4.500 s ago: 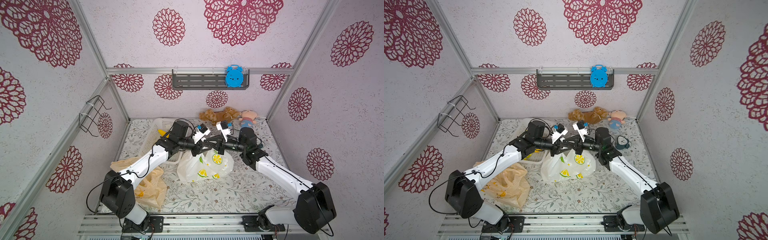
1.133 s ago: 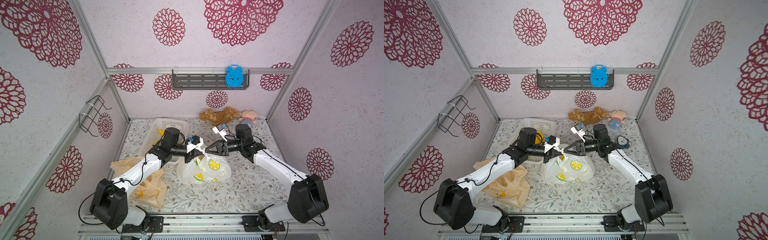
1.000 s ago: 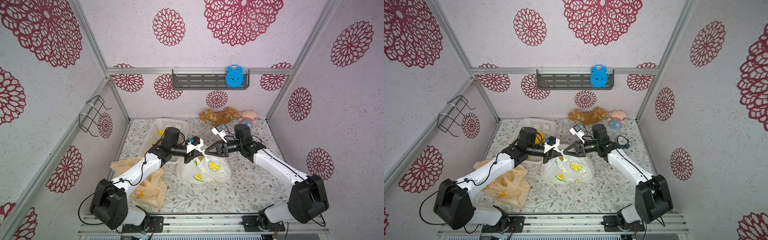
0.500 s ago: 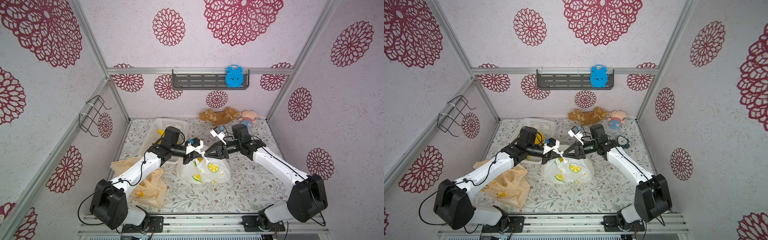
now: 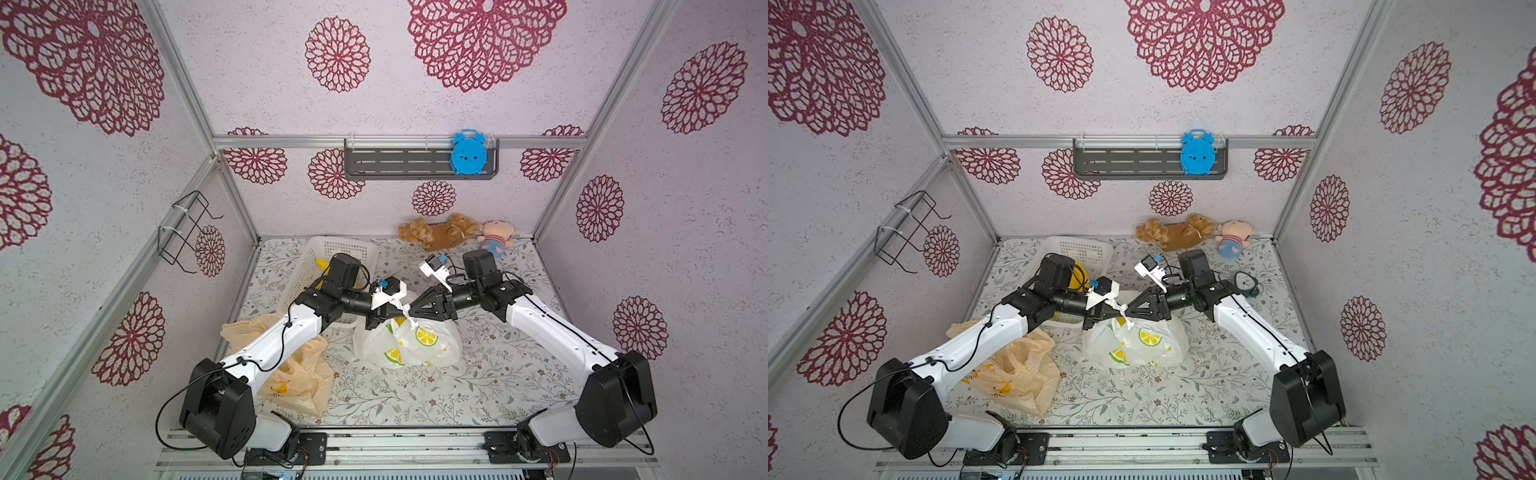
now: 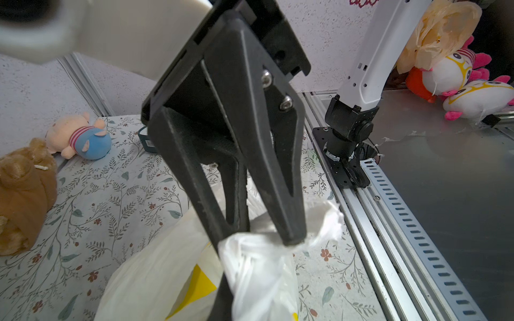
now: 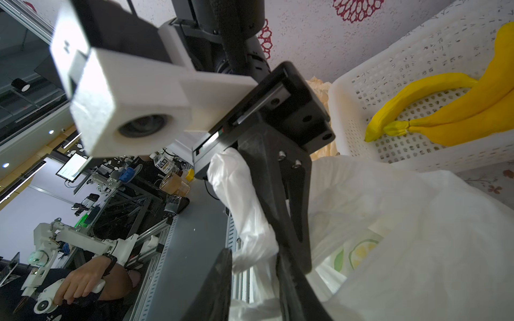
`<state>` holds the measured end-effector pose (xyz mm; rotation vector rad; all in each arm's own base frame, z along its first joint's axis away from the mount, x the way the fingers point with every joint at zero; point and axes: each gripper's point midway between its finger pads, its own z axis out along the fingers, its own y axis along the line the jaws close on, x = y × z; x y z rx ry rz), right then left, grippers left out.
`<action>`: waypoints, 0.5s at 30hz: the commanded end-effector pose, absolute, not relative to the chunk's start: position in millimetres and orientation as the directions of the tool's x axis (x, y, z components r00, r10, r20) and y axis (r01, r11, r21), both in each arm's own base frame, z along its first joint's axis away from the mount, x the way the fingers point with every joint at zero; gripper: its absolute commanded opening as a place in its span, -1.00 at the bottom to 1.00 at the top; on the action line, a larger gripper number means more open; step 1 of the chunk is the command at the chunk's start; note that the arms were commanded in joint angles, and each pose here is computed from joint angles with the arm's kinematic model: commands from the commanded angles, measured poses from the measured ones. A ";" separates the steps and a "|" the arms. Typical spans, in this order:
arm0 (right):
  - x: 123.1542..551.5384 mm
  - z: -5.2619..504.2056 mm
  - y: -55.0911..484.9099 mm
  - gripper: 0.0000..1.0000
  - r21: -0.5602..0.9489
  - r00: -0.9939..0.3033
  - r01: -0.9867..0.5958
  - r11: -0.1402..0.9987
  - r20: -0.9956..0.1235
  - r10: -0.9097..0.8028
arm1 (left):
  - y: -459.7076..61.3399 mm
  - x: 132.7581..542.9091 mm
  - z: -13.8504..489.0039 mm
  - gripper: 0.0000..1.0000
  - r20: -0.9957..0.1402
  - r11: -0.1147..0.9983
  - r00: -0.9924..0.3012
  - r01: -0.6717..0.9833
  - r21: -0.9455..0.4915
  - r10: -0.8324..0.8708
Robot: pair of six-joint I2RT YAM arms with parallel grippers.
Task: Place the banana into a plastic bag & tie a knot
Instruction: Cross the plastic bag at the center of the board.
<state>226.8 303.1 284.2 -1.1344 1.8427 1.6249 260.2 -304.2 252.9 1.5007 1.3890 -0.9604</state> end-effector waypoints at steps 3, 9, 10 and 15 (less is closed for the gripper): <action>213.9 274.1 301.0 -0.36 0.592 -0.574 -0.805 0.052 -0.752 -0.325 | -305.9 271.9 288.3 -1.00 -0.951 0.003 0.192 0.980 0.199 0.241; 217.8 272.7 302.1 -0.32 0.537 -0.548 -0.833 0.134 -0.764 -0.341 | -308.3 274.6 290.9 -1.00 -0.955 0.011 0.212 0.976 0.219 0.207; 218.6 271.7 300.8 -0.30 0.530 -0.547 -0.834 0.151 -0.763 -0.344 | -308.2 274.5 290.8 -1.00 -0.955 0.010 0.215 0.975 0.221 0.206; 221.3 271.0 296.2 -0.23 0.505 -0.541 -0.840 0.197 -0.766 -0.348 | -308.3 274.3 288.1 -1.00 -0.955 0.008 0.214 0.975 0.220 0.208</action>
